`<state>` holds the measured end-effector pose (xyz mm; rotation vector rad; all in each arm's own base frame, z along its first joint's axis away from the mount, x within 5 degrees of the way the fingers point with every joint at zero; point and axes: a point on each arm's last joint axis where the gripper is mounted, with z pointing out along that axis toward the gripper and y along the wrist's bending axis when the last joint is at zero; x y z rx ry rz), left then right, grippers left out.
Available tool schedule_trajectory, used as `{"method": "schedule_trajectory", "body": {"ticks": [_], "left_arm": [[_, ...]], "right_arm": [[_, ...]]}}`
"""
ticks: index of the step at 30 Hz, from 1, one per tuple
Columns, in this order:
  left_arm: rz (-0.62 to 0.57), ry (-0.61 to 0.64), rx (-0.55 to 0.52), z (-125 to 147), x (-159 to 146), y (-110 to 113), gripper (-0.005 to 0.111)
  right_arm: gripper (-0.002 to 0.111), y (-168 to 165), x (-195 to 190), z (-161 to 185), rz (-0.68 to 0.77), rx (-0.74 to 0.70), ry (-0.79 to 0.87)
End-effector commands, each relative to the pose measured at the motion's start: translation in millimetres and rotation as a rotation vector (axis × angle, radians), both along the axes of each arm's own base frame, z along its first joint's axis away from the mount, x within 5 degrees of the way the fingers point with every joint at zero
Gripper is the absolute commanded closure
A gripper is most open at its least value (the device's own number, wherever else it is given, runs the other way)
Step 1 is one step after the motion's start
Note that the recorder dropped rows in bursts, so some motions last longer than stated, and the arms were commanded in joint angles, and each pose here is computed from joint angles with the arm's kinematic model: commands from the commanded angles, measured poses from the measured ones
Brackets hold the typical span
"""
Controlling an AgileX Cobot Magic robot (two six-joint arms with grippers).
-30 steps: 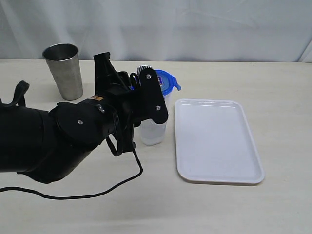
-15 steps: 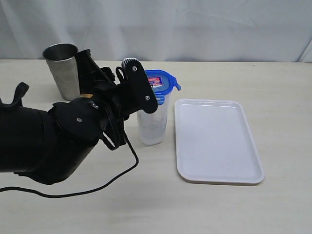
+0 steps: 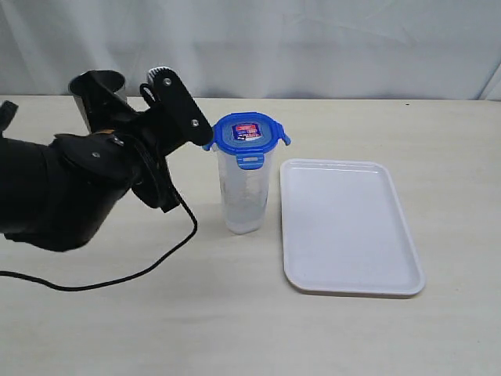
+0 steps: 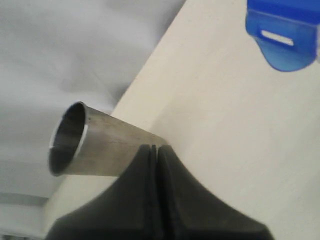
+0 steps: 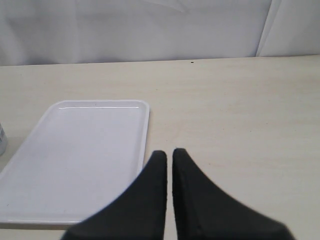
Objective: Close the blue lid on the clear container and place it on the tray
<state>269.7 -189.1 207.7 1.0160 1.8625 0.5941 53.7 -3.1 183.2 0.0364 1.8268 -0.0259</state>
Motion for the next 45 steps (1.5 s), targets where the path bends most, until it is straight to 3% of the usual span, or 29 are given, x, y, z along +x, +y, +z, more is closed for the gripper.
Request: {"method": "schedule_trajectory", "body": {"ticks": [1, 2, 6, 10, 18, 21, 23, 24, 27, 29, 34, 37, 42, 45], "left_arm": [[-0.005, 0.155, -0.316, -8, 19, 17, 0.107], [-0.031, 0.204, -0.412, -7, 27, 25, 0.107], [0.004, 0.239, -0.536, 6, 52, 52, 0.107], [-0.078, 0.26, -0.57, 27, 62, 45, 0.107], [0.145, -0.062, -0.701, 58, 84, 62, 0.107], [0.128, -0.183, -0.786, 68, 87, 62, 0.107], [0.046, -0.247, -0.869, 72, 85, 58, 0.107], [-0.05, -0.264, -0.891, 72, 81, 52, 0.107], [-0.225, -0.231, -1.013, 68, 73, 45, 0.107], [-0.269, -0.202, -1.047, 65, 70, 46, 0.107], [-0.204, -0.151, -1.019, 43, 68, 67, 0.107], [-0.244, -0.117, -0.992, 25, 57, 77, 0.107], [-0.593, -0.005, -0.948, 10, 26, 80, 0.107], [-0.634, 0.042, -0.957, 8, 23, 88, 0.107]], "right_arm": [[0.104, 0, 0, -1, 0.002, -0.003, -0.001], [0.104, 0, 0, -1, 0.002, -0.003, -0.001], [0.104, 0, 0, -1, 0.002, -0.003, -0.001], [0.104, 0, 0, -1, 0.002, -0.003, -0.001], [0.104, 0, 0, -1, 0.002, -0.003, -0.001], [0.104, 0, 0, -1, 0.002, -0.003, -0.001], [0.104, 0, 0, -1, 0.002, -0.003, -0.001], [0.104, 0, 0, -1, 0.002, -0.003, -0.001], [0.104, 0, 0, -1, 0.002, -0.003, -0.001], [0.104, 0, 0, -1, 0.002, -0.003, -0.001], [0.104, 0, 0, -1, 0.002, -0.003, -0.001], [0.104, 0, 0, -1, 0.002, -0.003, -0.001], [0.104, 0, 0, -1, 0.002, -0.003, -0.001], [0.104, 0, 0, -1, 0.002, -0.003, -0.001]]}}
